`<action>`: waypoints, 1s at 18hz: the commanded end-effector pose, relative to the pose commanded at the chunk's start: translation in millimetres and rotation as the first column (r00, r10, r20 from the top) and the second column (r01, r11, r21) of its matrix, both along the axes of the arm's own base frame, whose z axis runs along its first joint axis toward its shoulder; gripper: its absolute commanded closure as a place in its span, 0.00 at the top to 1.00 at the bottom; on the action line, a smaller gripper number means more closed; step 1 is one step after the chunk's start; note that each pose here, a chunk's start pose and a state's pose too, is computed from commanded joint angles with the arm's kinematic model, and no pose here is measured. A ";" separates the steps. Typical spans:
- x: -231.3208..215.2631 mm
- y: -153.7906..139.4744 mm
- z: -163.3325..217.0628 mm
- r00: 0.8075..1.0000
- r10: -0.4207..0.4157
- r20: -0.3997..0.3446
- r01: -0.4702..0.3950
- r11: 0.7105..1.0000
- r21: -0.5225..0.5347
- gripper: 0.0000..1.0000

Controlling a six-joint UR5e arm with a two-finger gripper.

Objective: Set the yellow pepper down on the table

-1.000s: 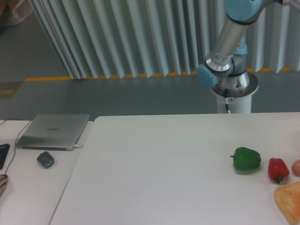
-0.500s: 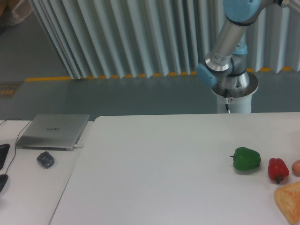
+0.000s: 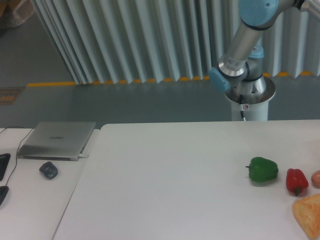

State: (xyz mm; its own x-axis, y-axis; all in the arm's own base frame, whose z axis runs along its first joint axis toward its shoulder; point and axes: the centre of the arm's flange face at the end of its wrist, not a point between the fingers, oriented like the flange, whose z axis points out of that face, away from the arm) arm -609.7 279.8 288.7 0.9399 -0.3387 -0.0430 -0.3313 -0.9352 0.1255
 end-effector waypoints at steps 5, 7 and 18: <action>5.3 8.8 42.8 0.996 -0.086 -0.023 0.086 0.996 0.007 0.25; 9.1 10.0 58.2 0.995 -0.090 -0.037 0.091 0.996 0.011 0.25; 162.3 136.4 114.2 0.992 0.058 0.114 -0.084 0.968 0.238 0.25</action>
